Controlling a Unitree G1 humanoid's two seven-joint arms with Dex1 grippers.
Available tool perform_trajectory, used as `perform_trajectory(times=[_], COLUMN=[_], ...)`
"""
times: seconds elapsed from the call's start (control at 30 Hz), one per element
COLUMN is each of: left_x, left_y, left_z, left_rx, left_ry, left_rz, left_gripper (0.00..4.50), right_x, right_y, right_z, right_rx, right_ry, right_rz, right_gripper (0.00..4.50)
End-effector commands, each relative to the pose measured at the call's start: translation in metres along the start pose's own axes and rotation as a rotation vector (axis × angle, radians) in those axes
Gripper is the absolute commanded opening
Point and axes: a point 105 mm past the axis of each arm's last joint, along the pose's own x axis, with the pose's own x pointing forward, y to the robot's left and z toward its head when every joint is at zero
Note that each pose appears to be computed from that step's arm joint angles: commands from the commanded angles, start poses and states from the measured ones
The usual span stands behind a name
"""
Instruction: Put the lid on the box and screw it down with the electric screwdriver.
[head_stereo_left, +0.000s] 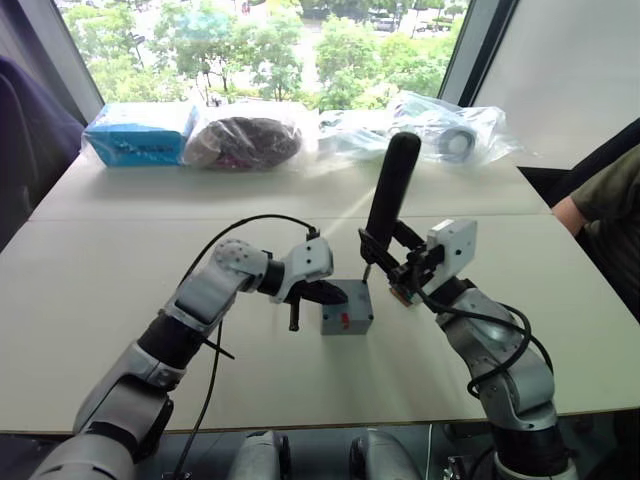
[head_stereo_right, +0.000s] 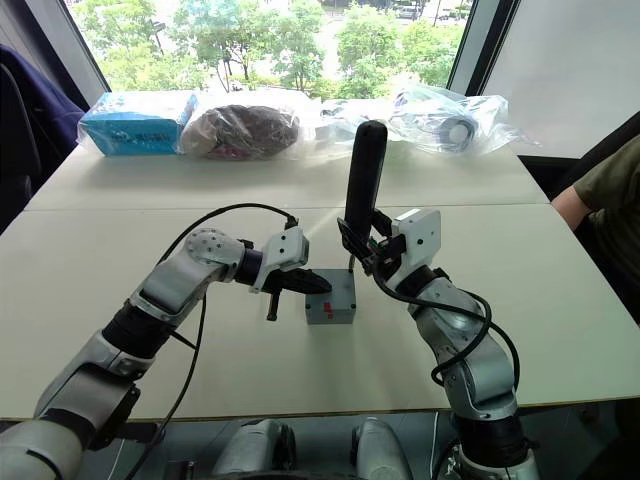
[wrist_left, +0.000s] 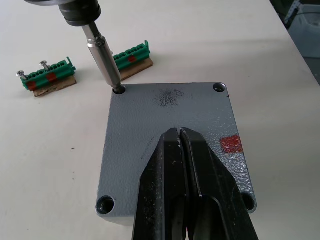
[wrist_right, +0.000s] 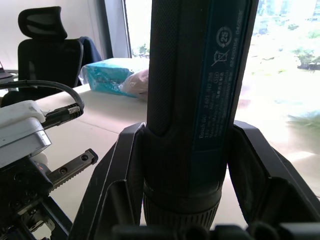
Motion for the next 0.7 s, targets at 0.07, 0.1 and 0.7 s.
perform_trajectory(times=[0.07,0.1,0.7], left_x=[0.005,0.005,0.008], left_y=[-0.007,-0.007,-0.005], left_z=[-0.027,-0.027,-0.022], left_rx=[-0.034,-0.032,-0.041], left_ry=[0.108,0.108,0.081], left_rz=[-0.016,-0.016,-0.005], left_gripper=[0.00,0.00,0.00], right_x=[-0.010,-0.010,-0.006], right_y=[0.010,0.010,0.006], right_z=[-0.046,-0.047,-0.035], right_rx=[0.086,0.087,0.052], right_ry=[0.163,0.164,0.134], right_rz=[0.035,0.034,0.038], right_gripper=[1.84,1.84,1.84])
